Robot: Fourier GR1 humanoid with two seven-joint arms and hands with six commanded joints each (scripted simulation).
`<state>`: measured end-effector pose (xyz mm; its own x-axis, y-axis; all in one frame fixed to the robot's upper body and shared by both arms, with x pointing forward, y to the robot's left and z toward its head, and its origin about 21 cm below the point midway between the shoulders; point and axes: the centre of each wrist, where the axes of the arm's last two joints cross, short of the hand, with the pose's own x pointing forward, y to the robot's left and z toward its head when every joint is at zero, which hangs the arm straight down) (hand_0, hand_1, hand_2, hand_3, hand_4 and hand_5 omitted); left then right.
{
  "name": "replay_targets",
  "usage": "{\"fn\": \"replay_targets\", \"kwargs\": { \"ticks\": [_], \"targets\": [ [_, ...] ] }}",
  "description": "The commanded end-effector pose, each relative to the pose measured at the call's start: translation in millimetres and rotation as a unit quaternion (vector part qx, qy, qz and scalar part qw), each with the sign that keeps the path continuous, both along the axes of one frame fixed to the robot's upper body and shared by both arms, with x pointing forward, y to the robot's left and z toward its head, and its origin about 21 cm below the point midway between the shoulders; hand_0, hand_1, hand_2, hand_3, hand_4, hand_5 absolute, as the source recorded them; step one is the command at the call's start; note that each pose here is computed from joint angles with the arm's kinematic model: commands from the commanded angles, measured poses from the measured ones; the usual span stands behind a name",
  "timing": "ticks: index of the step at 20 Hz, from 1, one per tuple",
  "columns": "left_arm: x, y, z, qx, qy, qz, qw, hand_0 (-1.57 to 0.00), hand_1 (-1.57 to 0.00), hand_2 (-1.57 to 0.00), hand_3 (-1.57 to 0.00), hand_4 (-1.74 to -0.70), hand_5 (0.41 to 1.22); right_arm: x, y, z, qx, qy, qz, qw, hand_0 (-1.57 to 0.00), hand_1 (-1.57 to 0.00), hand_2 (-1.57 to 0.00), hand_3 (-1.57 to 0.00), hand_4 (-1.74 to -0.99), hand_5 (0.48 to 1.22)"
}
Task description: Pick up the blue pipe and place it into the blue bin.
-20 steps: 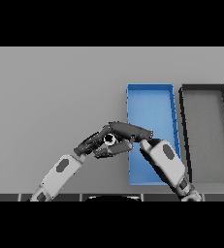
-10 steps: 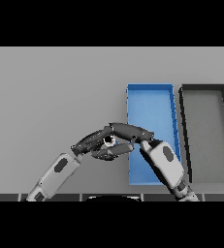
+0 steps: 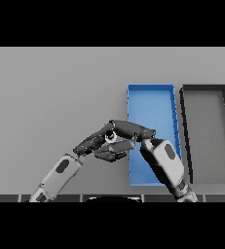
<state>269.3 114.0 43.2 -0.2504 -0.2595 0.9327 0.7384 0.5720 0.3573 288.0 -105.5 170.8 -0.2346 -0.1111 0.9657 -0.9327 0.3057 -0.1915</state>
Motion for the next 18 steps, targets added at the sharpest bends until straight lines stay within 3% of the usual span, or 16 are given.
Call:
{"fn": "replay_targets", "kwargs": {
  "ticks": [1,5,7,9,12,15,18],
  "targets": [
    [-1.4,-3,-1,0.004,0.006,0.0,1.0,-0.01,-0.01,-0.01,-0.01,-0.91,0.541,1.8,-4,9,0.002,0.009,-0.003,1.0,-1.57,-1.57,-1.57,-1.57,-1.541,1.221],
    [-3.5,-1,-5,0.009,0.013,-0.005,1.0,0.0,0.0,0.0,0.0,-0.92,0.507,7.8,-9,48,0.026,0.056,-0.004,0.998,-1.57,-1.57,-1.57,-1.57,-1.659,1.221],
    [-6.4,1,-2,0.003,0.014,-0.008,1.0,0.0,0.0,0.0,0.0,-0.92,0.503,13.2,-17,77,0.057,0.071,-0.014,0.996,-1.57,-1.57,-1.57,-1.57,-1.689,1.171],
    [-7.5,-4,-2,0.012,0.018,-0.004,1.0,0.0,0.0,0.0,0.0,-0.92,0.503,20.8,-27,108,0.093,0.069,-0.012,0.993,-1.57,-1.57,-1.57,-1.57,-1.707,1.141],
    [-8.9,-1,-3,0.008,0.006,-0.007,1.0,0.0,0.0,0.0,0.0,-0.91,0.502,32.3,-35,143,0.122,0.026,-0.059,0.99,-1.57,-1.57,-1.57,-1.57,-1.724,1.117],
    [-9.8,5,-2,0.002,0.009,-0.011,1.0,0.0,0.0,0.0,0.0,-0.91,0.492,56.4,-48,163,0.134,0.011,-0.142,0.981,-1.57,-1.57,-1.57,-1.57,-1.732,1.117],
    [-9.0,8,0,0.0,0.009,-0.008,1.0,0.0,0.0,0.0,0.0,-0.91,0.49,85.5,-78,157,0.117,0.032,-0.235,0.964,-1.57,-1.57,-1.57,-1.57,-1.736,1.135]
  ]
}}
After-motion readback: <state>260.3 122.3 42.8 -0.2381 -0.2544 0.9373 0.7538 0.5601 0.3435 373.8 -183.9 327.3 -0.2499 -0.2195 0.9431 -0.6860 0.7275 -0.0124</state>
